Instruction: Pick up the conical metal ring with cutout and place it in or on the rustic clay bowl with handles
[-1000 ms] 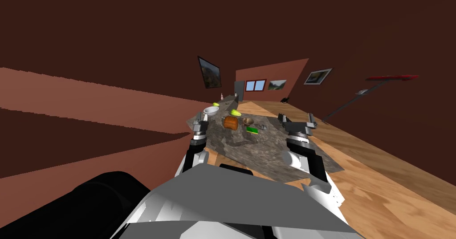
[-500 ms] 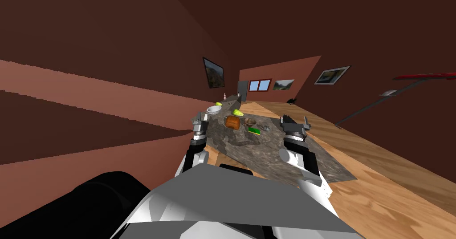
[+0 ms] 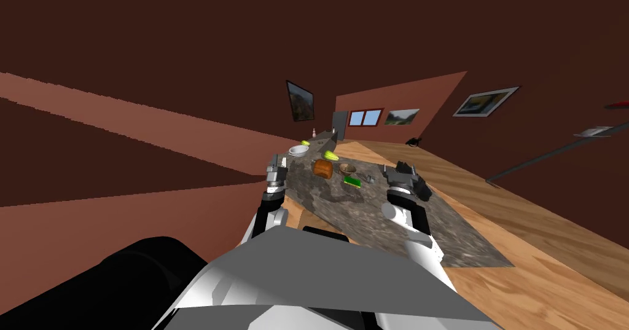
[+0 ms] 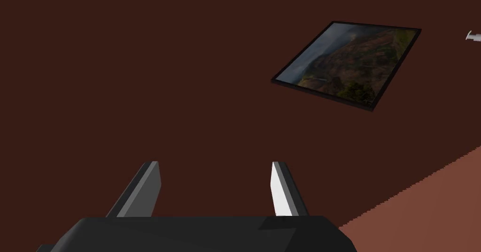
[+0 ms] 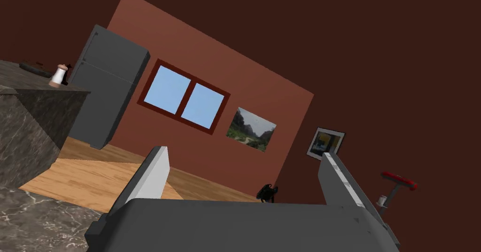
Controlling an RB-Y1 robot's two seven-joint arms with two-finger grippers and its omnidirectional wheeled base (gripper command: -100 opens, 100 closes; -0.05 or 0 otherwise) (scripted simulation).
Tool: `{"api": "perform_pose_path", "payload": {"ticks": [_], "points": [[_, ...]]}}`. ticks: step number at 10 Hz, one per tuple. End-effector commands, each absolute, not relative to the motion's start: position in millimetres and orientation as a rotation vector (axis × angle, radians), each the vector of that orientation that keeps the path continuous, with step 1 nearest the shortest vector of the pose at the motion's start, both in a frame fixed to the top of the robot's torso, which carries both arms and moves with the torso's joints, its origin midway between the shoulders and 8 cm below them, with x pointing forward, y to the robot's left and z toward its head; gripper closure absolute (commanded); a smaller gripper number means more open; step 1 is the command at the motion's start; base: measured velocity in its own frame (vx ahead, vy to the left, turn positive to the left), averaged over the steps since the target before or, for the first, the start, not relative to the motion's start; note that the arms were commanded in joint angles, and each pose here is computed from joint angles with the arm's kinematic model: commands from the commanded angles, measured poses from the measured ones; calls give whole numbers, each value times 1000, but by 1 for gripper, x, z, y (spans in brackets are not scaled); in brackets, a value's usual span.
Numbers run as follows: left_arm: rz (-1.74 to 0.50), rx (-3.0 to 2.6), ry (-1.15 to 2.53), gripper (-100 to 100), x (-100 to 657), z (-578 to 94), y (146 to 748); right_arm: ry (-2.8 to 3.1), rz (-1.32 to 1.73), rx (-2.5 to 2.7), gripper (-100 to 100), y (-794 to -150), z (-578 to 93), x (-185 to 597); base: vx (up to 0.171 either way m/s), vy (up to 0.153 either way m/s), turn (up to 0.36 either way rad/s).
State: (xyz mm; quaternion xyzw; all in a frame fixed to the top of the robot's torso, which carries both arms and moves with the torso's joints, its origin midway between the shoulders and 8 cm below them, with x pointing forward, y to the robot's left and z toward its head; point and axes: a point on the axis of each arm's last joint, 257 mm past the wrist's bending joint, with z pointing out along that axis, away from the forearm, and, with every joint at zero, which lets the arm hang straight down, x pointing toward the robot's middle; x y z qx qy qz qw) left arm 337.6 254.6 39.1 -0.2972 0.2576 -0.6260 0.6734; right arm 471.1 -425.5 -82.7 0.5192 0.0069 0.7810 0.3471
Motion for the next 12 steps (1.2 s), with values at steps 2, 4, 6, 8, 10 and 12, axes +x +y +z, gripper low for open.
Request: {"api": "perform_pose_path", "payload": {"ticks": [2, 4, 6, 8, 10, 12], "points": [[-1409, -669, 580, 0, 338, 39, 255, -98, 2076, 1474, -100, -430, -115, 486, -11, -62, 195], [-1409, -669, 580, 0, 338, 39, 255, -145, 2082, 1533, -100, -432, -134, 491, -5, -51, 68], [-1409, -669, 580, 0, 338, 39, 255, -191, 2091, 1582, -100, -433, -149, 495, -5, -60, 137], [-1409, -669, 580, 0, 338, 39, 255, -283, 2099, 1677, -100, -432, -180, 501, -11, -68, 120], [-1409, -669, 580, 0, 338, 39, 255, -374, 2097, 1765, -100, -428, -210, 505, -8, -105, 167], [-1409, -669, 580, 0, 338, 39, 255, -462, 2088, 1844, -100, -421, -239, 507, -22, -87, 105]]}}
